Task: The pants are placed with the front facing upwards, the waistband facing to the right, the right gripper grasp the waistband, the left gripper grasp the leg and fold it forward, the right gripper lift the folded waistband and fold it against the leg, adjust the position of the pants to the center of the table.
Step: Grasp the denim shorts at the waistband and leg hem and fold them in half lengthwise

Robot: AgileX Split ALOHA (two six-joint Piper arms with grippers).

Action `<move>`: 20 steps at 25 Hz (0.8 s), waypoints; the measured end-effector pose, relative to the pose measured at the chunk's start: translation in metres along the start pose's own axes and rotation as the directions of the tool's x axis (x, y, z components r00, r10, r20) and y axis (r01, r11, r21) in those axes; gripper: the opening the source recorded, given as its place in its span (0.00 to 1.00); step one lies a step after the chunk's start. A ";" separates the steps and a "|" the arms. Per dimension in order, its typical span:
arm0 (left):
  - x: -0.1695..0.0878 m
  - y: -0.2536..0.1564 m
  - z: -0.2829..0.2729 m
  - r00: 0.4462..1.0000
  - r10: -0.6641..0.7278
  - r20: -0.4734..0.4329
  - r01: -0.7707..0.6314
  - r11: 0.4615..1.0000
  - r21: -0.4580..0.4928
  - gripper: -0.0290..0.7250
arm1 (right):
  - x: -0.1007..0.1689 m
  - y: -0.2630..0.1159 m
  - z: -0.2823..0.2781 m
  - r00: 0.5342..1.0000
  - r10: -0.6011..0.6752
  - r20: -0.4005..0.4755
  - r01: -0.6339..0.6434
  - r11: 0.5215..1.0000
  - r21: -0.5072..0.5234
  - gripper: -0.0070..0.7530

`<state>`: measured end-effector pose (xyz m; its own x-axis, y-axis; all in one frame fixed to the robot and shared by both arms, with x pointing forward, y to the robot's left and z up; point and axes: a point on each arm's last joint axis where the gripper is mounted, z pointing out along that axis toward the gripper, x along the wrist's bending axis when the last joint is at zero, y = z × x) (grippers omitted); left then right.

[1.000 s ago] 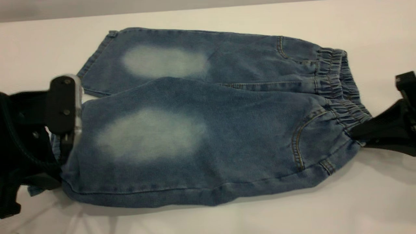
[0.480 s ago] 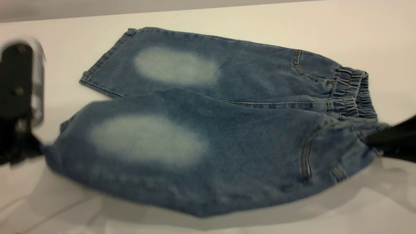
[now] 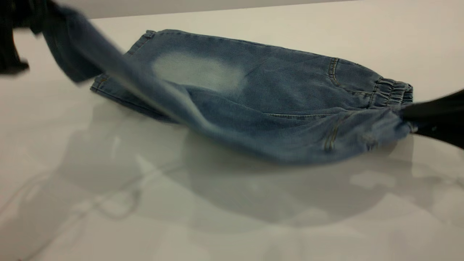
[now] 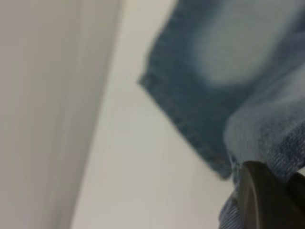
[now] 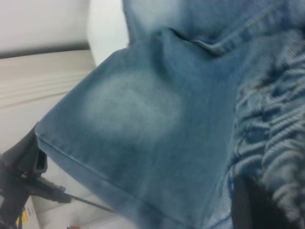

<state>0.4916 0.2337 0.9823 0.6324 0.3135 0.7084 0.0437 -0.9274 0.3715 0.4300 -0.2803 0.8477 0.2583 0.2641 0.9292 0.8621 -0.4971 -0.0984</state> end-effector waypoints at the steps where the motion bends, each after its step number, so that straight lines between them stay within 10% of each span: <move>1: 0.006 -0.002 0.001 1.000 0.005 -0.014 -0.005 1.000 0.007 0.08 | 0.001 0.004 0.000 1.000 -0.012 -0.005 0.012 1.000 -0.005 0.05; 20: 0.044 -0.016 0.116 1.000 0.006 -0.010 -0.005 0.997 0.082 0.08 | 0.018 0.092 0.005 0.984 -0.151 0.099 0.164 0.978 -0.130 0.05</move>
<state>0.6087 0.2381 0.9376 0.6246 0.3103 0.7167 0.1038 -0.9425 0.3176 0.5158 -0.3174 0.8533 0.1667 0.4168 0.8936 0.8284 -0.5507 0.1023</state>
